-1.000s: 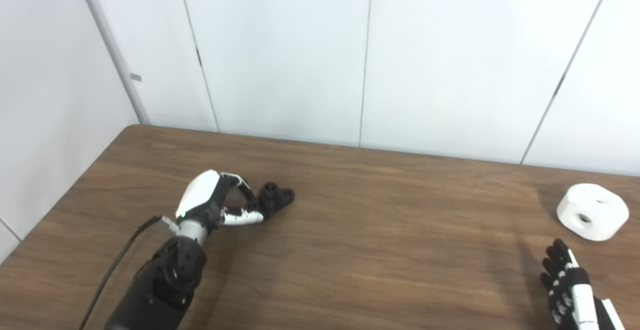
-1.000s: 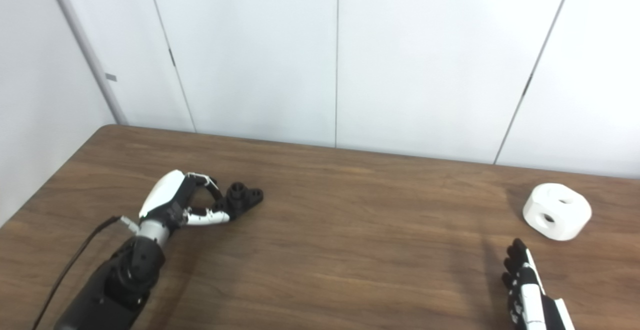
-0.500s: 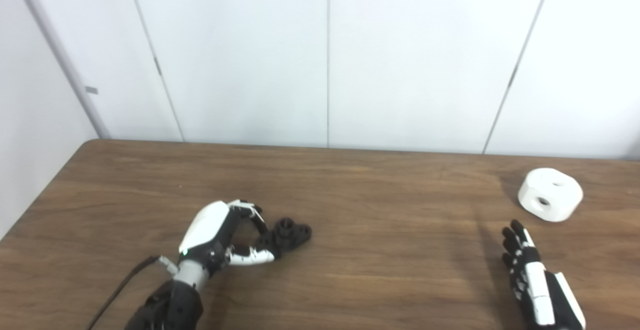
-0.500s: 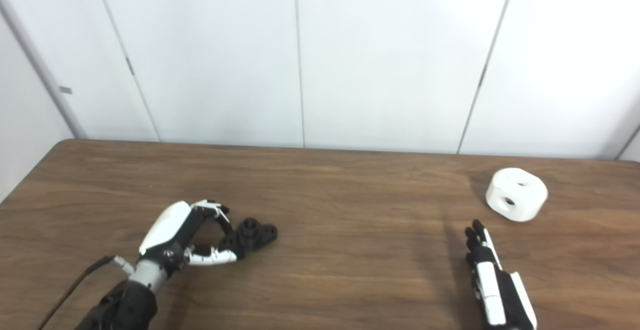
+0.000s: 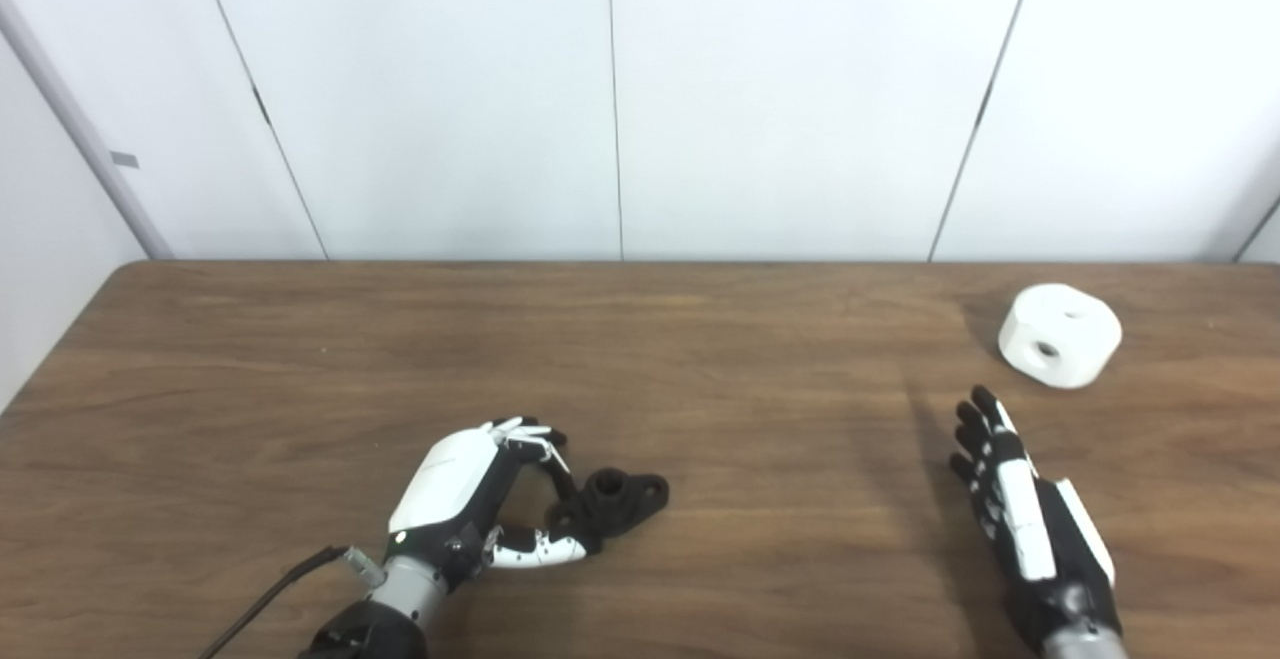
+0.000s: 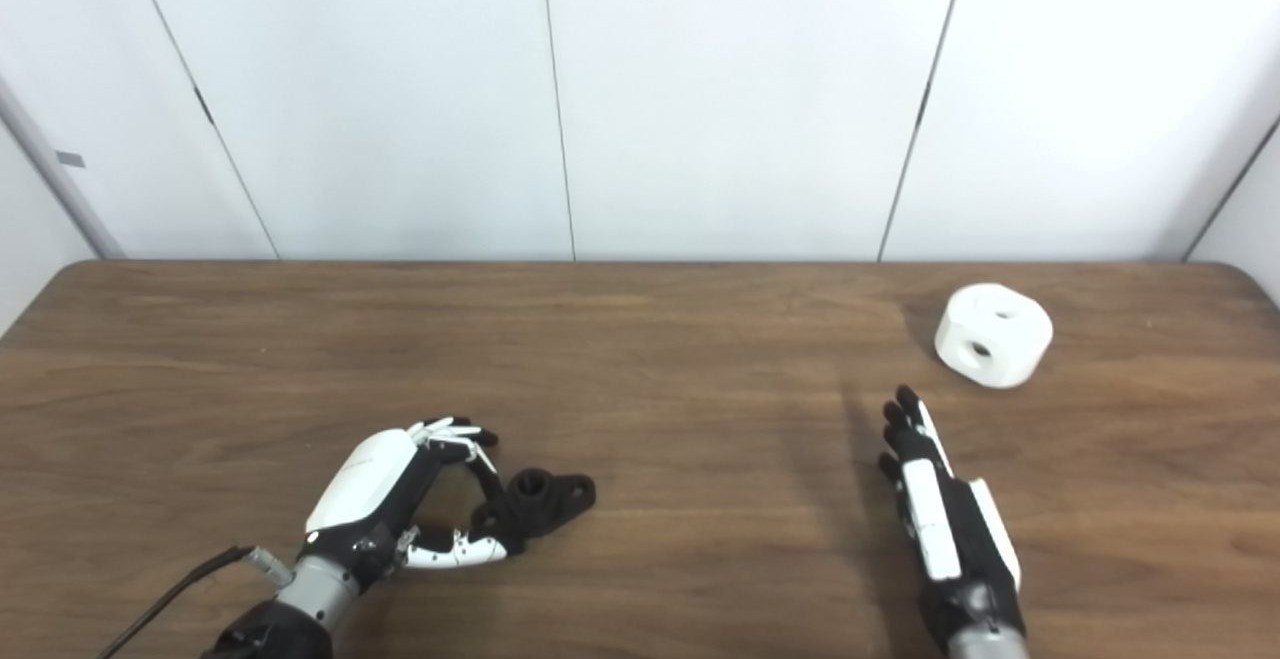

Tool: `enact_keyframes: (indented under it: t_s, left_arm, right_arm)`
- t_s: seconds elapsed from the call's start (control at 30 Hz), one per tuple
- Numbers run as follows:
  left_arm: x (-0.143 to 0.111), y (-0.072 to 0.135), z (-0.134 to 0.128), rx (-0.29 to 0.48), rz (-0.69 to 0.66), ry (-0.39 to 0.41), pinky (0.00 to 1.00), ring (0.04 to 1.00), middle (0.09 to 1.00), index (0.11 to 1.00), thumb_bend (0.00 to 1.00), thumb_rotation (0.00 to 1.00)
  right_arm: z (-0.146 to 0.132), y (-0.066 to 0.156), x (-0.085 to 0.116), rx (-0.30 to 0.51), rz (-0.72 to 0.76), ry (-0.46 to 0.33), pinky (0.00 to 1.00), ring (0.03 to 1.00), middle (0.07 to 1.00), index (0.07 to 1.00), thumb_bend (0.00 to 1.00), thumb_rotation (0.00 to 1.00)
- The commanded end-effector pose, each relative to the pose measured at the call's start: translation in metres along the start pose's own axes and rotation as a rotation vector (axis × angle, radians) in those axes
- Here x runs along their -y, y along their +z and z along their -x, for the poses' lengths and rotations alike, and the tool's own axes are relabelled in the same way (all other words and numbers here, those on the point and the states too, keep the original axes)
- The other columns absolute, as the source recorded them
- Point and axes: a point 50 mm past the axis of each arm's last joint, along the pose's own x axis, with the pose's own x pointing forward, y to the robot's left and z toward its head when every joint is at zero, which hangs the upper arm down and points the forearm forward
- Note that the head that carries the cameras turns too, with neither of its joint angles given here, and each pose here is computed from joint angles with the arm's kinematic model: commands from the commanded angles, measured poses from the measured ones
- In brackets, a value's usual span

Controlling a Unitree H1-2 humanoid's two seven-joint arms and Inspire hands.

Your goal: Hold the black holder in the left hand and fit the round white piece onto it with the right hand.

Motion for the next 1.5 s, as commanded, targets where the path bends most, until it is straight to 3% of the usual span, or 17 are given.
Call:
enact_keyframes:
  t_s: [0.0, 0.27, 0.8, 1.0, 1.13, 1.23, 1.27, 1.3, 1.33, 1.4, 1.47]
  left_arm:
    - [0.016, 0.001, 0.01, 0.011, -0.024, -0.079, 0.99, 0.903, 0.795, 0.484, 0.52, 0.05]
    - [0.028, 0.0, 0.017, 0.066, -0.142, -0.048, 0.97, 0.88, 0.777, 0.484, 0.52, 0.05]
    - [0.029, 0.001, 0.02, 0.038, -0.102, -0.028, 0.96, 0.878, 0.774, 0.485, 0.52, 0.05]
    - [0.03, 0.0, 0.018, 0.041, -0.109, -0.021, 0.95, 0.872, 0.77, 0.484, 0.52, 0.05]
    - [0.031, 0.0, 0.018, 0.044, -0.12, -0.021, 0.95, 0.866, 0.767, 0.485, 0.52, 0.05]
    - [0.032, -0.002, 0.017, 0.048, -0.131, -0.017, 0.94, 0.858, 0.761, 0.484, 0.52, 0.05]
    - [0.032, -0.002, 0.017, 0.049, -0.136, -0.017, 0.94, 0.857, 0.76, 0.484, 0.52, 0.05]
    - [0.033, -0.003, 0.017, 0.051, -0.14, -0.018, 0.94, 0.856, 0.76, 0.485, 0.52, 0.05]
    - [0.033, -0.004, 0.017, 0.052, -0.142, -0.017, 0.94, 0.856, 0.76, 0.485, 0.52, 0.05]
    - [0.033, -0.005, 0.018, 0.052, -0.145, -0.015, 0.94, 0.855, 0.758, 0.485, 0.52, 0.05]
    - [0.032, -0.006, 0.018, 0.051, -0.146, -0.014, 0.94, 0.855, 0.756, 0.485, 0.52, 0.05]
  right_arm:
    - [-0.004, 0.015, -0.004, 0.056, -0.004, 0.009, 0.95, 0.986, 0.978, 1.0, 0.65, 1.0]
    - [-0.003, 0.019, 0.0, 0.057, 0.005, 0.01, 0.93, 0.982, 0.977, 1.0, 0.65, 1.0]
    - [-0.005, 0.023, 0.015, 0.079, 0.038, -0.05, 0.96, 0.973, 0.966, 0.975, 0.64, 1.0]
    - [-0.01, 0.038, 0.032, 0.112, 0.12, -0.083, 0.99, 0.97, 0.963, 0.953, 0.57, 0.85]
    - [-0.013, 0.048, 0.046, 0.121, 0.214, -0.136, 0.91, 0.937, 0.939, 0.91, 0.56, 0.73]
    - [-0.017, 0.056, 0.06, 0.166, 0.342, -0.237, 0.83, 0.898, 0.904, 0.851, 0.59, 0.65]
    - [-0.018, 0.059, 0.063, 0.173, 0.362, -0.271, 0.68, 0.788, 0.812, 0.806, 0.62, 0.58]
    - [-0.019, 0.061, 0.066, 0.181, 0.384, -0.298, 0.44, 0.521, 0.569, 0.788, 0.63, 0.54]
    - [-0.02, 0.064, 0.069, 0.19, 0.395, -0.315, 0.4, 0.522, 0.576, 0.772, 0.64, 0.51]
    - [-0.023, 0.067, 0.075, 0.206, 0.382, -0.328, 0.7, 0.771, 0.769, 0.757, 0.66, 0.46]
    - [-0.026, 0.07, 0.079, 0.217, 0.386, -0.342, 0.87, 0.876, 0.848, 0.734, 0.67, 0.4]
